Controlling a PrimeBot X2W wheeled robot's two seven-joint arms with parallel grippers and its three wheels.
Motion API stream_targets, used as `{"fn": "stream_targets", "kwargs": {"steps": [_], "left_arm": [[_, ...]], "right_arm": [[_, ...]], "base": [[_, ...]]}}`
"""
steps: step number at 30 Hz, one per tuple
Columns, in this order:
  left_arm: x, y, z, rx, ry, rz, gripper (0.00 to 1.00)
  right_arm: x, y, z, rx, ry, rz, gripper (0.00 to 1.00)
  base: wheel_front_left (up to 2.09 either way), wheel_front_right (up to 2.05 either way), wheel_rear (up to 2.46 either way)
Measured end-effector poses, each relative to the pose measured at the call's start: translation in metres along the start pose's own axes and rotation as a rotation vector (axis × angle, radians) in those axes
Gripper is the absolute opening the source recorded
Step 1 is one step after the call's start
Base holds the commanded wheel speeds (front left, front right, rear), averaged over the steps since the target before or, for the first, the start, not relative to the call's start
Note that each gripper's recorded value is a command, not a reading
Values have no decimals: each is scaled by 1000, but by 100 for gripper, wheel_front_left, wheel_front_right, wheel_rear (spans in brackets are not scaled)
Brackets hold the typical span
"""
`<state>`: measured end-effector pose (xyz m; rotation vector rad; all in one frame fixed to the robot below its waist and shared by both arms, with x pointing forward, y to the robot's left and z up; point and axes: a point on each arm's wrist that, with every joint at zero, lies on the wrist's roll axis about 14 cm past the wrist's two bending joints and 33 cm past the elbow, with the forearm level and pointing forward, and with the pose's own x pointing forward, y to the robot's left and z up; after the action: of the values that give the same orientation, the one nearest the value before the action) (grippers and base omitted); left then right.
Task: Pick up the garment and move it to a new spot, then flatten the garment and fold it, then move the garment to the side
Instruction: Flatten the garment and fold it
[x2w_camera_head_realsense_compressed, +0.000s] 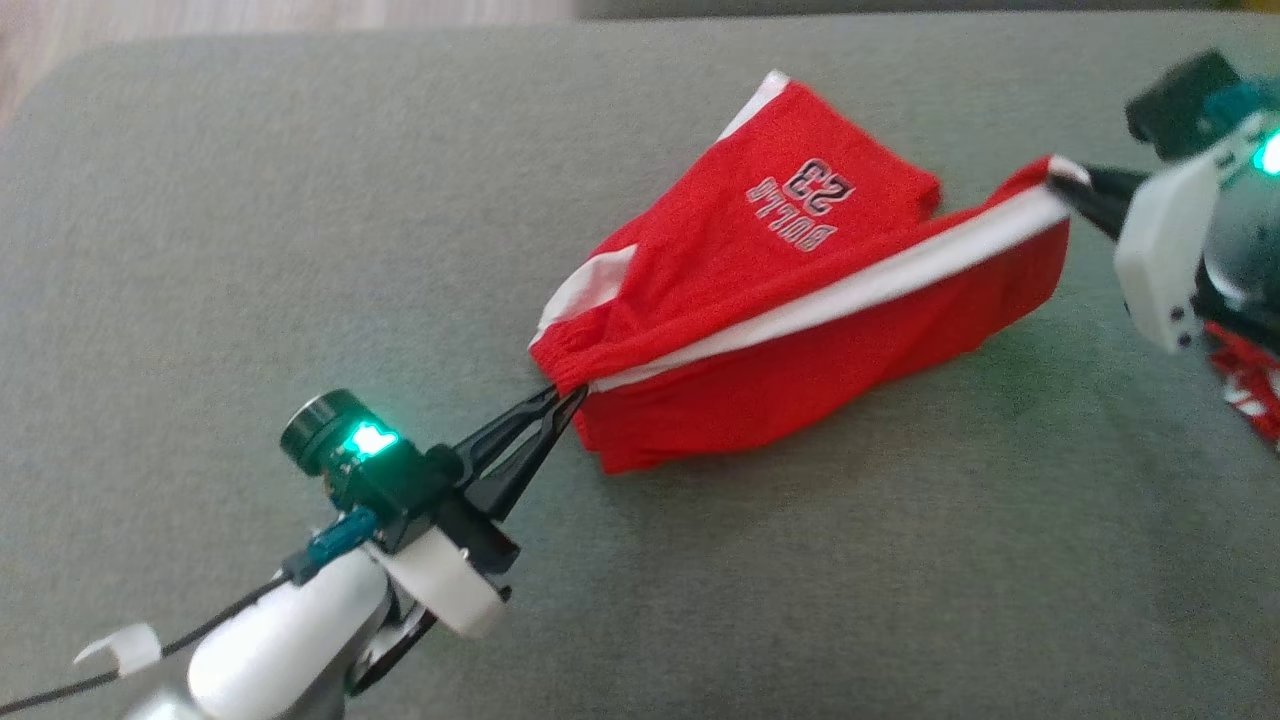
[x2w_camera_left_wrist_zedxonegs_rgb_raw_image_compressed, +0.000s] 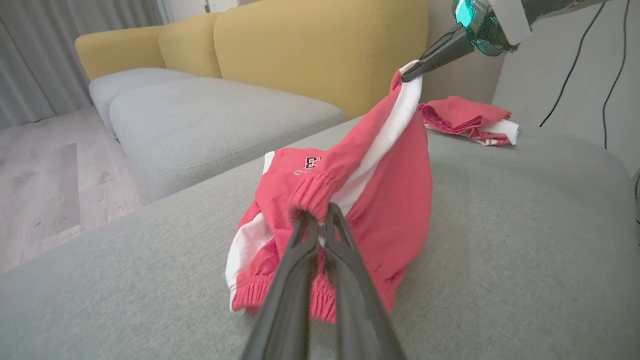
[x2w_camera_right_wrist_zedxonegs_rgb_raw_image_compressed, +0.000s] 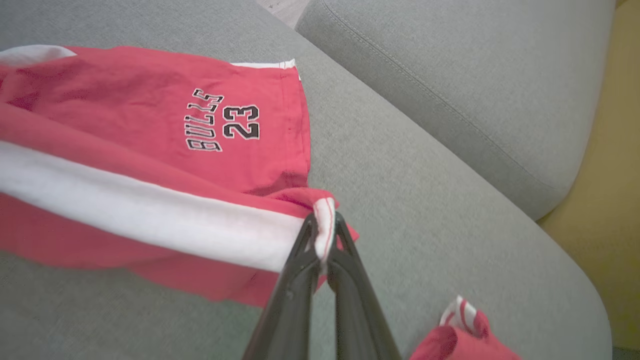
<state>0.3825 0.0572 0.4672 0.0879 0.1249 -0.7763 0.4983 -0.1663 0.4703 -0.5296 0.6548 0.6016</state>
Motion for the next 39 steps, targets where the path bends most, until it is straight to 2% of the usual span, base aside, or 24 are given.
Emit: {"fn": "stream_targets", "kwargs": {"steps": [8,16,39], "left_arm": [[6,19,-15,-32,38,50,0],[11,37,-28,-53,67,93,0],[18,58,-41,-57,76,143,0]], "right_arm": [[58,10,30,-52,20,48,0],[96,7,47,-75,22,59,0],[153,11,58,-130,-29,68,0]], "base": [[0,0,0],[0,0,0],[0,0,0]]}}
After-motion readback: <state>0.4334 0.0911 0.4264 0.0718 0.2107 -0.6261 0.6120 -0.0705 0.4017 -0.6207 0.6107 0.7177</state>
